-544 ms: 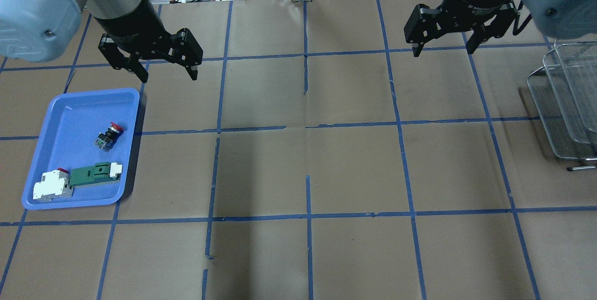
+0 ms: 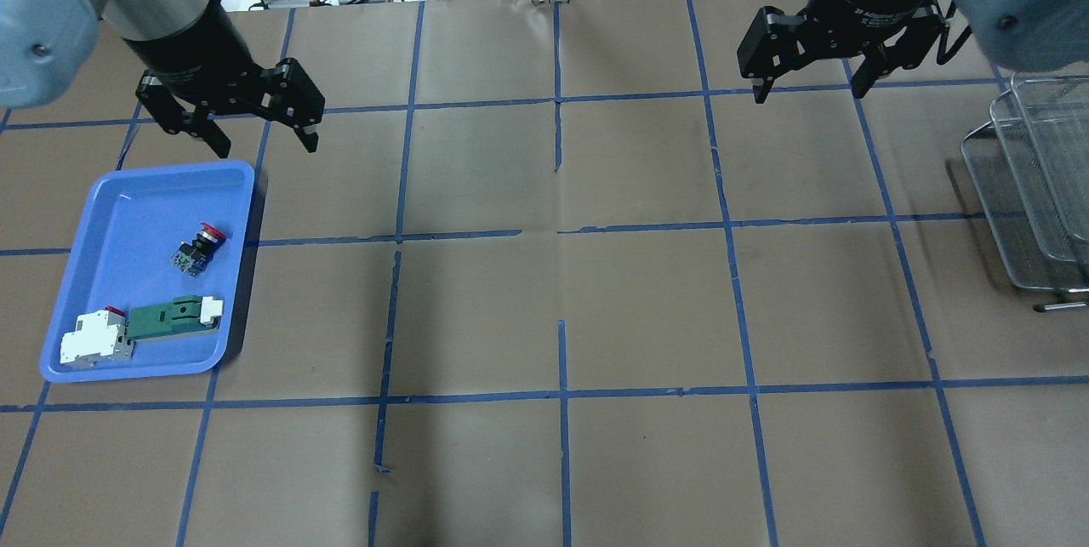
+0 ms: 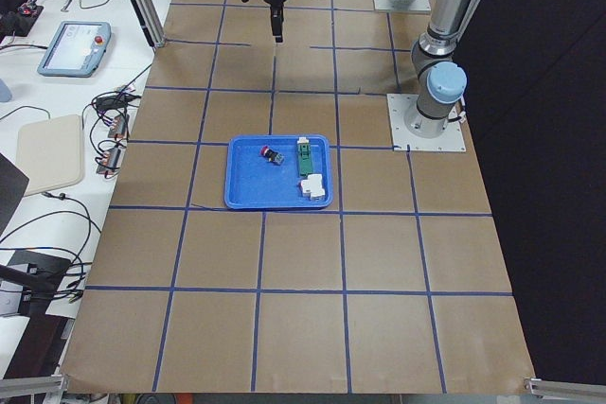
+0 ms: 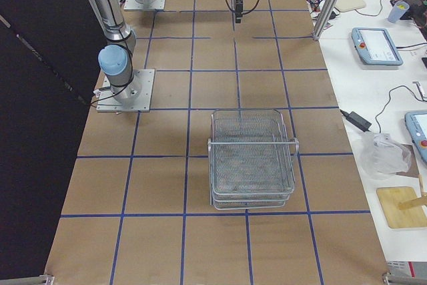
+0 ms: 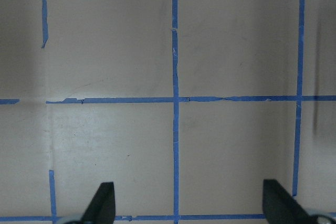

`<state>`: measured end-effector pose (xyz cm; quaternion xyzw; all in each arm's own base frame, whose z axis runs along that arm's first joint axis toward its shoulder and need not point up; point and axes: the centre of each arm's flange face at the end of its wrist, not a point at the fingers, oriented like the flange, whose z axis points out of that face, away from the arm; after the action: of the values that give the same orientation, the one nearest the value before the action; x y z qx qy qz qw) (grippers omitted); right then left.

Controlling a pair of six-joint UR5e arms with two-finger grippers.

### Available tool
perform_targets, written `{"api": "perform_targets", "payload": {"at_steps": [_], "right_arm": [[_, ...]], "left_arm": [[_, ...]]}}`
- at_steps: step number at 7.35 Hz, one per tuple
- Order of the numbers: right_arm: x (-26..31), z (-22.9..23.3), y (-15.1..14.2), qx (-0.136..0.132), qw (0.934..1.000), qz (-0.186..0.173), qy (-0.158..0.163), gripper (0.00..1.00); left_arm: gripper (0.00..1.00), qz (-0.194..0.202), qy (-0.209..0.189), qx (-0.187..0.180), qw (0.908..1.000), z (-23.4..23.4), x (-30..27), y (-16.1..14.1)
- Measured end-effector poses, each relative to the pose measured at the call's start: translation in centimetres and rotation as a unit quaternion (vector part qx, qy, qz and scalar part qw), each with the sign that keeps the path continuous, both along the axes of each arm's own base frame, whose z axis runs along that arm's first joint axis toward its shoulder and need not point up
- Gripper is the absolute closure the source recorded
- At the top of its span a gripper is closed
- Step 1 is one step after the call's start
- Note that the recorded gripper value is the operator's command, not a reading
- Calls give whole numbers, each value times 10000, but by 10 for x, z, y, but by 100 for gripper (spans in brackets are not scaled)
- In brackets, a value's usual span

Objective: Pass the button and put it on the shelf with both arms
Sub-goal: 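Move the left gripper down over the red push button in the tray, then close the left gripper on the red push button's black body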

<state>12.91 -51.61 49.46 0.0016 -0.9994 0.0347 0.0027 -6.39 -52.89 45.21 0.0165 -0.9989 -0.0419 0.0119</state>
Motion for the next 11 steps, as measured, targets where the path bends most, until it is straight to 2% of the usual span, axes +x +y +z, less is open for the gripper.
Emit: {"api": "perform_targets", "payload": {"at_steps": [3,4,5,6,7,8,9,11], "right_arm": [[0,1,0,-6,10000,-1,11,0],[0,1,1,-5,10000,-2,19,0],[0,1,0,-8,10000,-4,24,0],[0,1,0,-12,10000,-7,24,0],[-1,2,0,-22,10000,-14,32,0],[-1,3,0,-58,10000,-26,33,0],[0,5,-3,-148,9999,-30,20,0],[-2,-3,-15,-235,9997,-54,-5,0]], "left_arm": [[0,694,169,415,9966,-54,123,8],[0,931,185,362,9948,-76,166,6],[0,939,169,235,9952,-98,196,-1],[0,733,128,185,9971,-118,211,-8],[0,302,60,200,9993,-136,221,-15],[0,-428,22,188,9989,-154,229,-23],[0,-1176,-6,99,9930,-169,236,-31],[0,-2382,10,-37,9712,-198,245,-44]]}}
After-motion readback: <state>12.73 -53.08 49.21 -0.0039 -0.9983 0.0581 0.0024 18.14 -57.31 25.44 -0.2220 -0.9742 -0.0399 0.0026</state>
